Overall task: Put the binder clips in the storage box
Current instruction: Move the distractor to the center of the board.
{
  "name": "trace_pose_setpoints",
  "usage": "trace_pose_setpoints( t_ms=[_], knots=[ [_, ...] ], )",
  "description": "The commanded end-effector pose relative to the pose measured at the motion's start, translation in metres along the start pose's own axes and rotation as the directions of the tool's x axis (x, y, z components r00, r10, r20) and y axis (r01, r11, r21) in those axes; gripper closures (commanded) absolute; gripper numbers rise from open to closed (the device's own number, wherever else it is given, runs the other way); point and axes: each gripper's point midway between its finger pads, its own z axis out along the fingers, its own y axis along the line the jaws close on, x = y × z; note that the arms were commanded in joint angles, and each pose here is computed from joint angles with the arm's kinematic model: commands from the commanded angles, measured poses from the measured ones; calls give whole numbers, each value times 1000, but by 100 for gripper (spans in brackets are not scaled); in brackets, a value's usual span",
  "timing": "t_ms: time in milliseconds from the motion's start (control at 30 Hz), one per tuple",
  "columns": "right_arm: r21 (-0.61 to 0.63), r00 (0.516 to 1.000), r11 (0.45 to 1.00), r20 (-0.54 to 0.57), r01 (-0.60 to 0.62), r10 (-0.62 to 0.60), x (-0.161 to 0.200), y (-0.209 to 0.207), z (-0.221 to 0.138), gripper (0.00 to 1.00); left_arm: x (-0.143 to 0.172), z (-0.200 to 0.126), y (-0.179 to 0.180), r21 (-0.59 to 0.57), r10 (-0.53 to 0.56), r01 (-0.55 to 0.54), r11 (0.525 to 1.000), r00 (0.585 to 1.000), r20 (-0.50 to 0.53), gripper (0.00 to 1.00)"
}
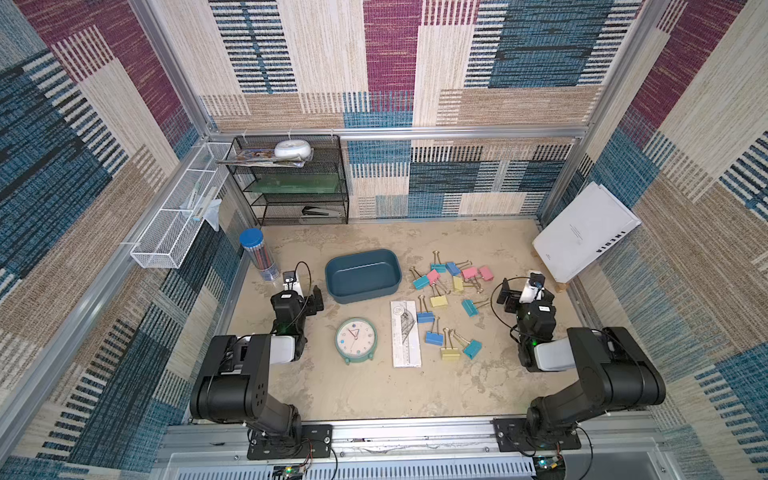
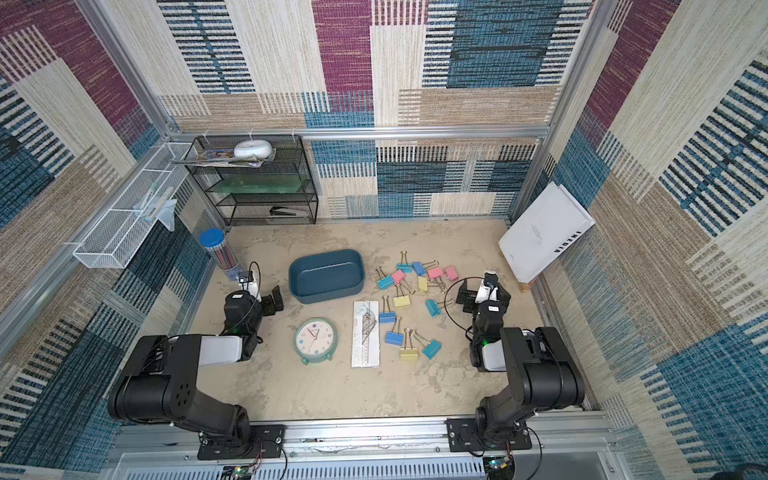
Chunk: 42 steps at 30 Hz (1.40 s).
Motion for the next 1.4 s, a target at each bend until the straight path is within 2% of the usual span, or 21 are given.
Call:
trace_pose_setpoints(
  t_ms=[0,733,800,867,933,967,1033,1067,1167,1200,1233,1300,1367],
  knots=[
    [0,1000,1000,14,-6,6,-4,0,0,0,-4,0,-1,6,3,-4,1000,1000,12,0],
    [-3,1000,1000,15,-6,6,-4,1,0,0,-5,-1,0,5,3,-3,1000,1000,21,0],
    [-3,1000,1000,19,-2,2,-5,0,-1,0,-20,-8,-5,16,28,-29,999,999,45,0],
    [-67,993,996,106,65,-58,-30,17,-13,0,-43,-31,-12,-13,66,-66,998,997,40,0],
    [-121,991,986,72,118,-110,-50,40,-11,0,-70,-61,-31,11,67,-68,998,993,100,3],
    [-184,995,978,55,97,-88,-69,54,-10,5,-88,-82,-47,50,62,-70,996,986,154,8],
    [-265,1000,964,-18,17,-22,-95,71,-9,22,-113,-115,-86,182,41,-79,980,978,203,19],
    [-272,997,961,-78,-45,24,-106,74,-7,36,-123,-133,-105,249,21,-72,966,979,201,27],
    [-277,958,946,-270,-172,95,-113,85,-8,92,-117,-172,-164,455,-15,-26,890,996,86,66],
    [-275,943,939,-314,-205,114,-113,88,-8,100,-110,-181,-181,501,-12,-9,865,999,38,77],
    [-297,924,924,-362,-239,123,-110,95,-11,100,-99,-192,-204,555,19,-7,832,1000,-16,85],
    [-347,898,894,-422,-284,121,-104,109,-18,100,-67,-205,-244,608,103,-12,794,988,-115,100],
    [-365,871,877,-479,-312,110,-93,117,-24,100,-29,-218,-287,656,217,-29,754,954,-208,100]
  ],
)
